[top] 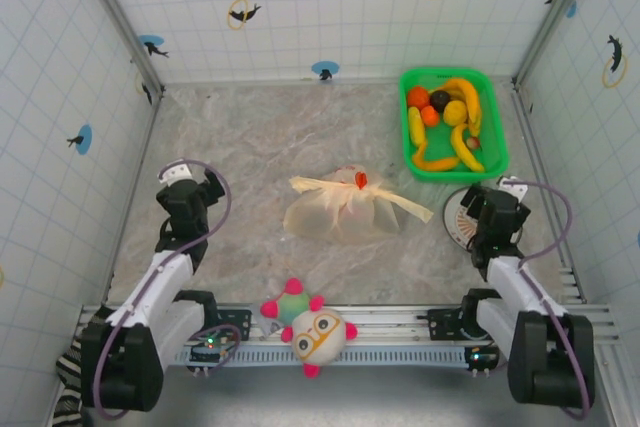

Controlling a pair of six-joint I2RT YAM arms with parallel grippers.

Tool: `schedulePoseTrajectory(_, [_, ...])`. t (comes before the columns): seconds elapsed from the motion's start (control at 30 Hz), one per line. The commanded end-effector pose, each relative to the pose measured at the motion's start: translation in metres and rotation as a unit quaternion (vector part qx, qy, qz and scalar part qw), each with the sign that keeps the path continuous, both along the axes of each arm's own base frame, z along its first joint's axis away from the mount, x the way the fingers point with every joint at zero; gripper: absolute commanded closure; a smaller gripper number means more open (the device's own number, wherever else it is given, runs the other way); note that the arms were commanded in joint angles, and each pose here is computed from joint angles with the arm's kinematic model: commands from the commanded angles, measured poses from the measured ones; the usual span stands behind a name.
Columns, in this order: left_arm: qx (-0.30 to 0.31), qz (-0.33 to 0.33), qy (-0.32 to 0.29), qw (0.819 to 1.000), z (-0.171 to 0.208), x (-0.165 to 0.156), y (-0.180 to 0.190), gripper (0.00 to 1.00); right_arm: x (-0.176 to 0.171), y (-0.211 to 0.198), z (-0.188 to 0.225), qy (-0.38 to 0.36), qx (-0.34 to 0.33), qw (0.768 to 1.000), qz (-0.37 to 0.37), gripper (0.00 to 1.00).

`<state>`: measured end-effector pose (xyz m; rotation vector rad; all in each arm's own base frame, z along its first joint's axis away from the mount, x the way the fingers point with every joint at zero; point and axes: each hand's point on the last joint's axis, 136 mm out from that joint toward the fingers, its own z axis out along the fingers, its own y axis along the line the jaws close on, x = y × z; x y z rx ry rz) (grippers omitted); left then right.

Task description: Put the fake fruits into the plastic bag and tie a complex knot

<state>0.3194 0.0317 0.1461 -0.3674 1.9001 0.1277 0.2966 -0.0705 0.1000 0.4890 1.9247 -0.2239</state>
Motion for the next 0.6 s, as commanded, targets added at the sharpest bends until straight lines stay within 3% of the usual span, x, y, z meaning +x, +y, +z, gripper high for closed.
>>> schedulePoseTrajectory(0.0, [0.018, -0.026, -0.034, 0.999, 0.005, 0.013, -0.006, 0.03, 0.026, 0.004, 0.043, -0.110, -0.016, 0.994, 0.016, 0.00])
schedulePoseTrajectory(0.37, [0.087, -0.114, -0.079, 0.987, -0.005, 0.048, -0.028, 0.03, 0.068, 0.044, 0.034, -0.143, -0.070, 0.982, 0.107, 0.01])
schedulePoseTrajectory(0.43, [0.105, -0.127, -0.094, 0.982, -0.001, 0.053, -0.032, 0.03, 0.072, 0.041, 0.025, -0.102, -0.063, 0.988, 0.101, 0.00])
schedulePoseTrajectory(0.57, [0.093, -0.137, -0.098, 0.981, -0.019, 0.059, -0.029, 0.03, 0.080, 0.028, 0.024, -0.088, -0.058, 0.993, 0.061, 0.00])
